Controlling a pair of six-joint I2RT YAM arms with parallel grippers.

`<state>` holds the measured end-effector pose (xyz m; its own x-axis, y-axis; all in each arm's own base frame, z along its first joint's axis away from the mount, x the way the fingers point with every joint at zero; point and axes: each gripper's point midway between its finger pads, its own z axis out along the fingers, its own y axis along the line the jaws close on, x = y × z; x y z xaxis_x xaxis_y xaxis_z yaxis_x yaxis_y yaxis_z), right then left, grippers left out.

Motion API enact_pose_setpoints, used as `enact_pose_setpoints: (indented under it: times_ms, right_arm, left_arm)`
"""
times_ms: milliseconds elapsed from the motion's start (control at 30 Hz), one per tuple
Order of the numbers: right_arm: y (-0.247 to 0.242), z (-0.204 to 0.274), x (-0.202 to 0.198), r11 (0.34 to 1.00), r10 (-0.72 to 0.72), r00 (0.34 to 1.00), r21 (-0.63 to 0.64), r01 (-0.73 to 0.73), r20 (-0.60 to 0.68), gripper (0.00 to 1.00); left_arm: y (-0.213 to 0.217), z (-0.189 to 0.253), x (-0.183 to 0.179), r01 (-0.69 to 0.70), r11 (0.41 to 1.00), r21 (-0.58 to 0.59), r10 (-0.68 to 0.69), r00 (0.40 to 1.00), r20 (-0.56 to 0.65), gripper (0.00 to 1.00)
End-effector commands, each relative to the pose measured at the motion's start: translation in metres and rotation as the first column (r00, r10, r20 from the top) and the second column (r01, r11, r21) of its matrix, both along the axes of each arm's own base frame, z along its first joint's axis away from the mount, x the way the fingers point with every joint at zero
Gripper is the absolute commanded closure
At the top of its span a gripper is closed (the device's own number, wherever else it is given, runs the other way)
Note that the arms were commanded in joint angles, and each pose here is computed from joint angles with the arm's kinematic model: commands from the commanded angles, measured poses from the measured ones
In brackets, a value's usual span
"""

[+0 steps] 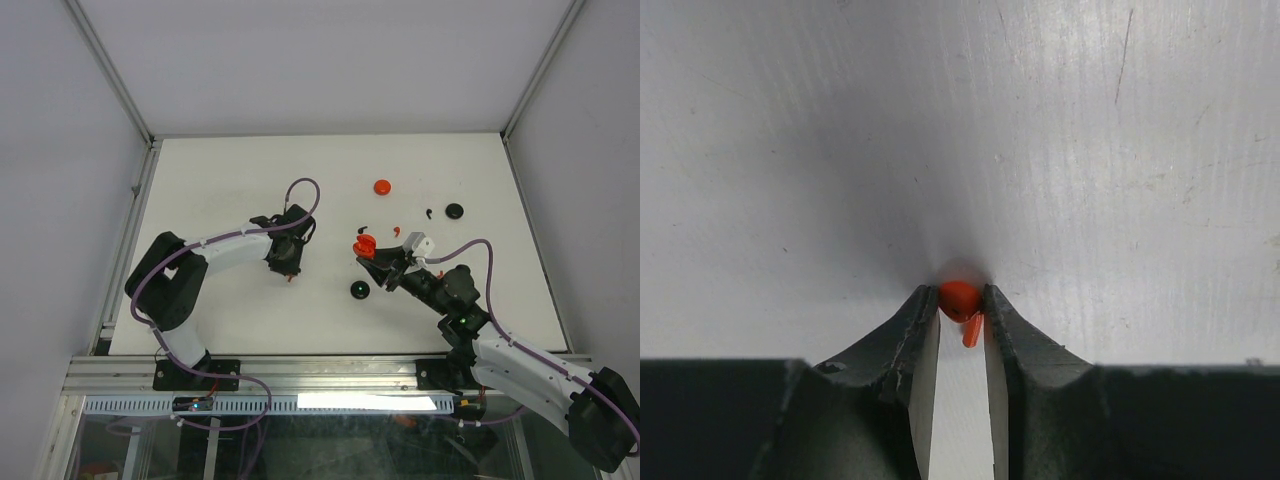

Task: Insert the wireless bluetooth earbuds into the charging case
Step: Pick up the earbud from the center of the board.

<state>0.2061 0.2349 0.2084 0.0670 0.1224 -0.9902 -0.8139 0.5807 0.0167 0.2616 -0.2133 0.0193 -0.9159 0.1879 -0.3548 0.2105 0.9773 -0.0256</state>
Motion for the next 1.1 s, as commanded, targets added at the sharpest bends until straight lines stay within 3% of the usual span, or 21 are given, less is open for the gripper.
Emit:
enact_pose_setpoints:
  times_ms: [0,333,567,800,1067]
  right_arm:
    - [-0.002,0.016,0.001,0.999,-0.01,0.999,0.033,0.009,0.04,1.0]
    - [0.002,0.018,0.001,0.999,0.007,0.999,0.041,-0.008,0.034,1.0]
    - [0.012,0.027,0.001,0.997,0.047,0.999,0.064,-0.048,0.026,1.0]
    - [0.022,0.03,0.007,0.995,0.069,0.997,0.066,-0.07,0.027,1.0]
    - [0.031,0.04,0.012,0.993,0.086,0.995,0.081,-0.089,0.044,1.0]
  left_arm:
    - [-0.006,-0.008,0.001,-0.011,0.999,-0.035,0.01,1.0,-0.018,0.78]
    - [-0.015,0.032,0.02,-0.021,0.99,-0.141,0.04,0.99,0.133,0.91]
    - [-0.027,0.089,0.034,0.026,0.954,-0.299,0.074,0.946,0.317,0.94]
    - [-0.048,0.165,0.035,0.182,0.859,-0.479,0.086,0.871,0.484,0.97]
    - [-0.069,0.245,0.013,0.426,0.677,-0.6,0.08,0.768,0.636,0.99]
